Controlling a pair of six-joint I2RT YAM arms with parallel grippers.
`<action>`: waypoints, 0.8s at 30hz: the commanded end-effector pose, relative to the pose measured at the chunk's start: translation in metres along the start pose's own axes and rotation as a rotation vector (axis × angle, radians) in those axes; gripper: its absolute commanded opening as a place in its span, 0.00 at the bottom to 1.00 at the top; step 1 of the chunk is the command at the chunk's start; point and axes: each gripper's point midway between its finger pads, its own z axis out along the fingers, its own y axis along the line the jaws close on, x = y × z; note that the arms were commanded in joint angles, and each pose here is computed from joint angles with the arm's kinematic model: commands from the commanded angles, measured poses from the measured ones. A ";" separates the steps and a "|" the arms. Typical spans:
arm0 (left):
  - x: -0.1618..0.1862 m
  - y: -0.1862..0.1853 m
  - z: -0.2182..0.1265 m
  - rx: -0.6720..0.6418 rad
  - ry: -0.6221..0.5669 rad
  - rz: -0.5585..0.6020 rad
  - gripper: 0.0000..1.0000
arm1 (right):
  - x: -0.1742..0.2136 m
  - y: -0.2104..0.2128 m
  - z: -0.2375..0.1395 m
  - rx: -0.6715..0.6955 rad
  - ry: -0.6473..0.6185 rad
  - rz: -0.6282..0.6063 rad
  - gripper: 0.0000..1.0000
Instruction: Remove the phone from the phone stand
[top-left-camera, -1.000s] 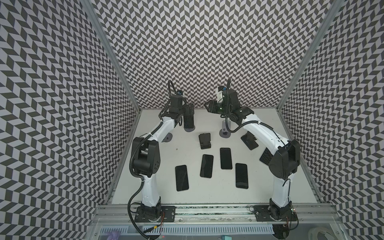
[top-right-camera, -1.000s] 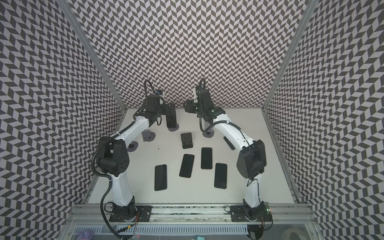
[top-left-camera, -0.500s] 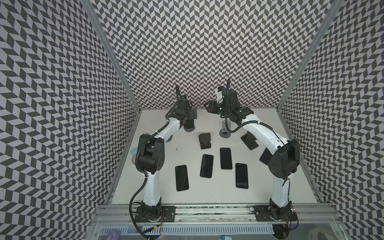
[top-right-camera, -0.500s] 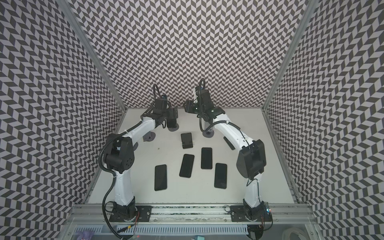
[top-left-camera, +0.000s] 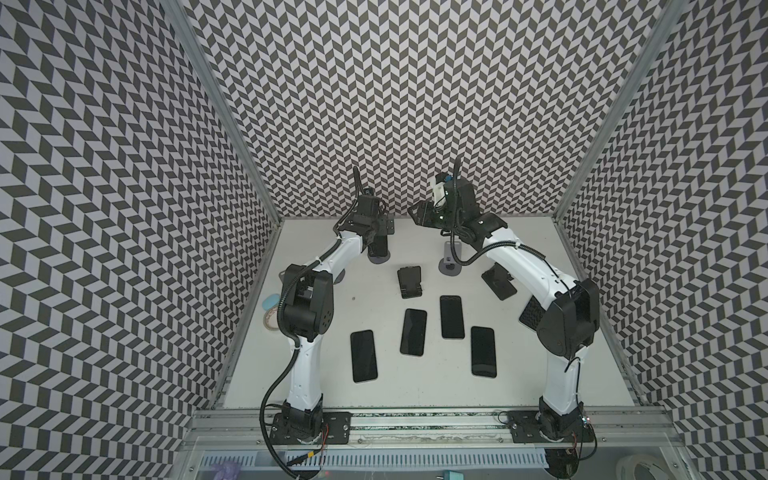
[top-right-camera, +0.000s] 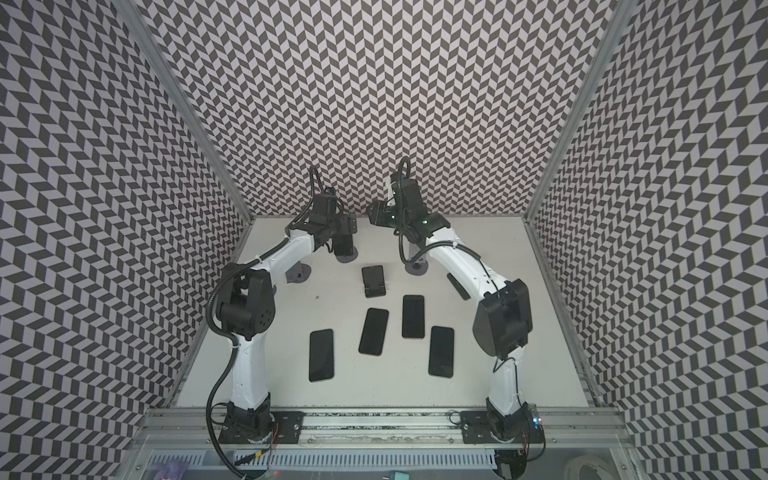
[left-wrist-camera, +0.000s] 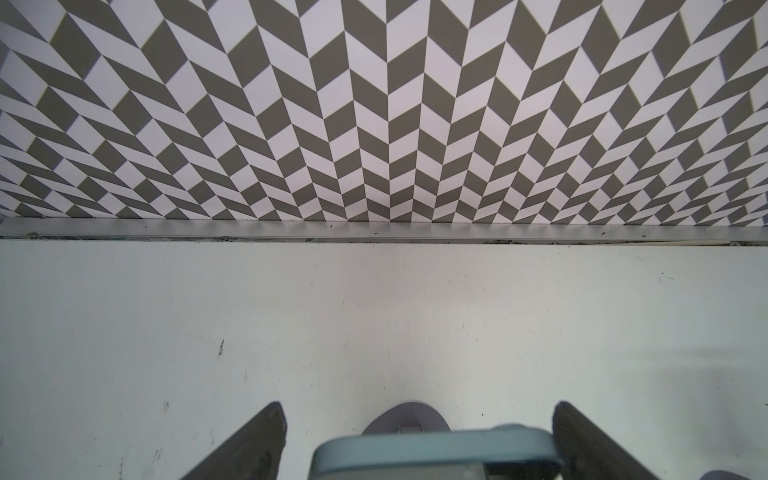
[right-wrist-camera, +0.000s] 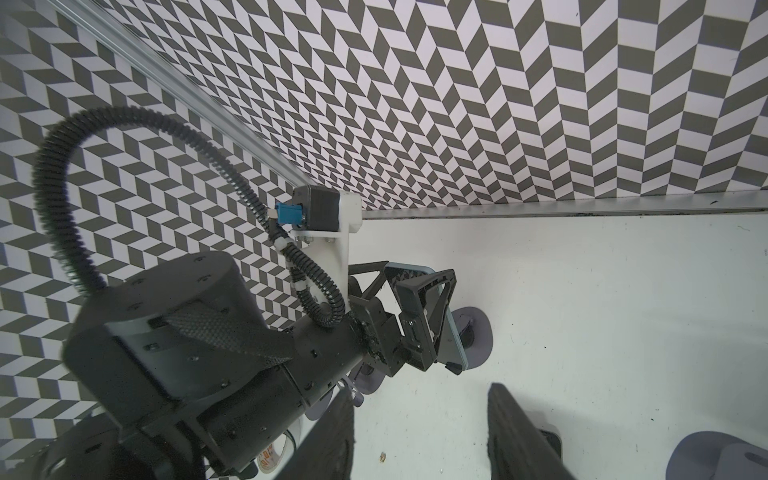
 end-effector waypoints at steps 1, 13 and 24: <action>-0.005 -0.003 0.004 0.001 -0.006 0.006 1.00 | -0.015 0.005 -0.002 -0.019 -0.043 -0.008 0.51; -0.002 -0.008 0.011 0.005 -0.006 0.018 0.99 | -0.014 0.006 -0.003 -0.022 -0.041 -0.005 0.51; 0.003 -0.009 0.018 -0.011 0.001 0.018 0.88 | -0.014 0.007 -0.005 -0.024 -0.041 -0.006 0.51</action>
